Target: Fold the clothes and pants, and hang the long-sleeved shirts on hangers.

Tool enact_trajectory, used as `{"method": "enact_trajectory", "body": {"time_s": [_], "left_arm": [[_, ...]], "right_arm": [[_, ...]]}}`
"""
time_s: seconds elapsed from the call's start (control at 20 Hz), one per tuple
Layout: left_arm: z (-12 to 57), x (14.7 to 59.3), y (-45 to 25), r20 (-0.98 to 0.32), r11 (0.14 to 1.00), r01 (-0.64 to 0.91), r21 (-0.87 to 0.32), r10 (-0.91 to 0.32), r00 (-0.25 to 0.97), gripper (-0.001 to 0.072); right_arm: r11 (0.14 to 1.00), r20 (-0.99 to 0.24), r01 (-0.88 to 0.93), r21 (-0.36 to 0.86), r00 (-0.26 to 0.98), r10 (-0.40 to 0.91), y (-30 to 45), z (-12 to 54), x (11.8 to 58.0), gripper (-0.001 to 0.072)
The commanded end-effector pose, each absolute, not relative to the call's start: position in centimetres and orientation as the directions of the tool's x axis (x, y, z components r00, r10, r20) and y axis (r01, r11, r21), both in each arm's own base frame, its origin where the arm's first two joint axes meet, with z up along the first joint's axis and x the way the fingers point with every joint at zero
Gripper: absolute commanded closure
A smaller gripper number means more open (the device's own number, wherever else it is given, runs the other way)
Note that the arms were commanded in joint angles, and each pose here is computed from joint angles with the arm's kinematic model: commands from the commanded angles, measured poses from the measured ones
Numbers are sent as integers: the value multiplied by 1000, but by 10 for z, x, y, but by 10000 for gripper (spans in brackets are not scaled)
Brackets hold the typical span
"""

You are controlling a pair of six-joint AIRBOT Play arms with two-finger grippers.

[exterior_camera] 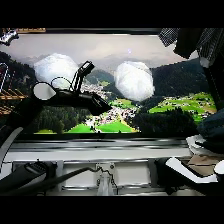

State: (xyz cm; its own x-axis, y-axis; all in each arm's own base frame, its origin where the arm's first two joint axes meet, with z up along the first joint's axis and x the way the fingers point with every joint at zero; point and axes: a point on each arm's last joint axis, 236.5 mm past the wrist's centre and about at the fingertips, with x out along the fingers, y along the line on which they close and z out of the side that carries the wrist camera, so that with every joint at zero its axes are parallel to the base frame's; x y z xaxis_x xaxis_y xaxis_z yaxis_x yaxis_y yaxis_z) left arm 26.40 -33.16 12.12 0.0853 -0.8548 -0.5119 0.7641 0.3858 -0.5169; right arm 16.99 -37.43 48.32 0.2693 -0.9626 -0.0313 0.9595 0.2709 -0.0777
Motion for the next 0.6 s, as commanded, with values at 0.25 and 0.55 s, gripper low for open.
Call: {"method": "enact_trajectory", "body": {"time_s": [0.25,0.55], "left_arm": [[122,263,-331,-512,385,760,-523,-855,81,339],[122,263,-331,-512,385,760,-523,-855,81,339]], "right_arm": [[90,-139,996,-24,86,-986,-383,462,91,664],[-24,-134,999,31,-20,-991,-370,471,40,661]]}}
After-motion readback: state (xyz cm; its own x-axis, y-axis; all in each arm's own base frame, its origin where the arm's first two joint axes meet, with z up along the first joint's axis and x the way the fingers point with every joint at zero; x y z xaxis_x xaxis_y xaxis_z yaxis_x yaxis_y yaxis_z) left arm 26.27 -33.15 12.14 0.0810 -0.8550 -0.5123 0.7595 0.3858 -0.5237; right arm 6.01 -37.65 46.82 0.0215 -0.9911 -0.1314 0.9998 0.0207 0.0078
